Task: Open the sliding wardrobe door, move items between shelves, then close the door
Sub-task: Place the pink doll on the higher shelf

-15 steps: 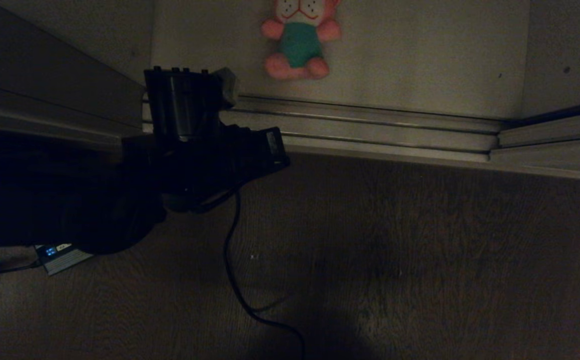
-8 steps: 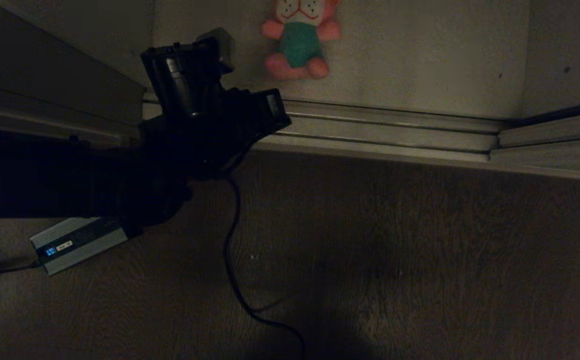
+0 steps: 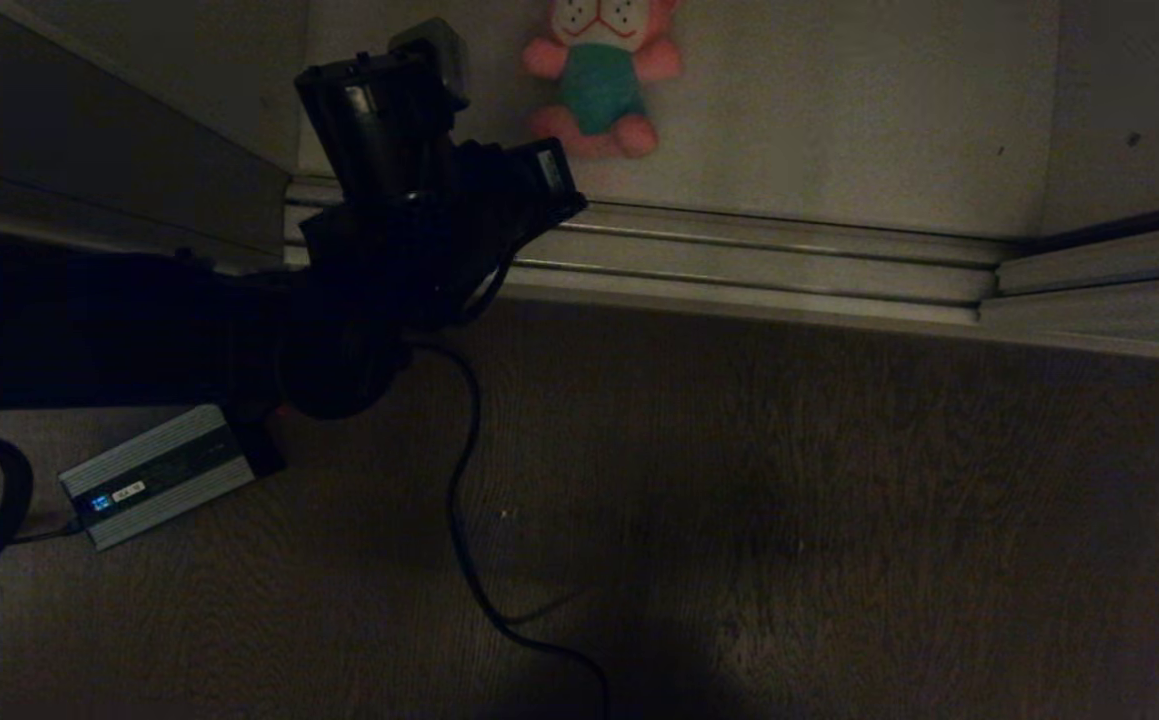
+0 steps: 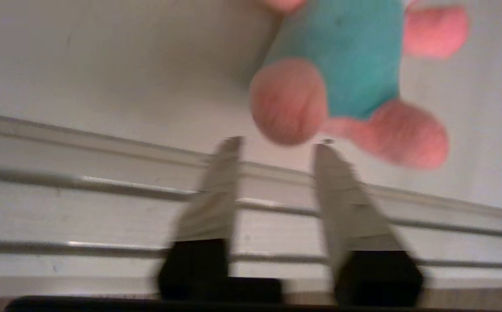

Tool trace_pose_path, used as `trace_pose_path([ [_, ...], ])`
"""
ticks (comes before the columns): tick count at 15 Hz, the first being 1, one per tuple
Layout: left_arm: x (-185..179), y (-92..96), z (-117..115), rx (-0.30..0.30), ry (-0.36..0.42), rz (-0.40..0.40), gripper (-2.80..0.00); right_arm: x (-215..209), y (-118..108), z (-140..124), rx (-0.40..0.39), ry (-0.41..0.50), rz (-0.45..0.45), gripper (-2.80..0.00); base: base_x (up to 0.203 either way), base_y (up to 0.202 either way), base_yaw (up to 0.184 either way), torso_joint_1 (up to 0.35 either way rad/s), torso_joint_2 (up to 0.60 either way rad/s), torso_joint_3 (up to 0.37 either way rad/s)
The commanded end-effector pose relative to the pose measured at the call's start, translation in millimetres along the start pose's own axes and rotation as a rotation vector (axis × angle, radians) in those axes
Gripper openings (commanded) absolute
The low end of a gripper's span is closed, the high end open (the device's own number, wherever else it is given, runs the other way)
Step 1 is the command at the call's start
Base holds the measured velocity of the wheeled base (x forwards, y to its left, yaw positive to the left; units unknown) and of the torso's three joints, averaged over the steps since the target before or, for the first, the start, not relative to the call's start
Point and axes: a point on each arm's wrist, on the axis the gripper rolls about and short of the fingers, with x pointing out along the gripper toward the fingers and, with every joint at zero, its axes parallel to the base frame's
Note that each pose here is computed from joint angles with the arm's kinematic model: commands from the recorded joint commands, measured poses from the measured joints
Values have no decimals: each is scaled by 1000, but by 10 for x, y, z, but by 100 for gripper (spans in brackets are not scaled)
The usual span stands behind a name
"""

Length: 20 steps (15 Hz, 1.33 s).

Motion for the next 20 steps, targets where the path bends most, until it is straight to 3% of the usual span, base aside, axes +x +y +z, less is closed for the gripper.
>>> trace_pose_path([
  [1,-16,-11,104,-9,-32,-2,0,2,0,-9,-1,3,0,-280,0,0,0,0,0,0],
  [4,-33,-21,157,-17,-42,-9,0,4,0,-12,-1,5,1,-280,0,0,0,0,0,0],
  [9,181,-12,-193,-9,-15,-6,0,3,0,-13,-1,4,0,-280,0,0,0,0,0,0],
  [13,343,2,-377,-29,-95,-11,0,2,0,-10,-1,4,1,-280,0,0,0,0,0,0],
  [20,423,119,-399,-34,-215,-10,0,4,0,-12,-1,5,0,-280,0,0,0,0,0,0],
])
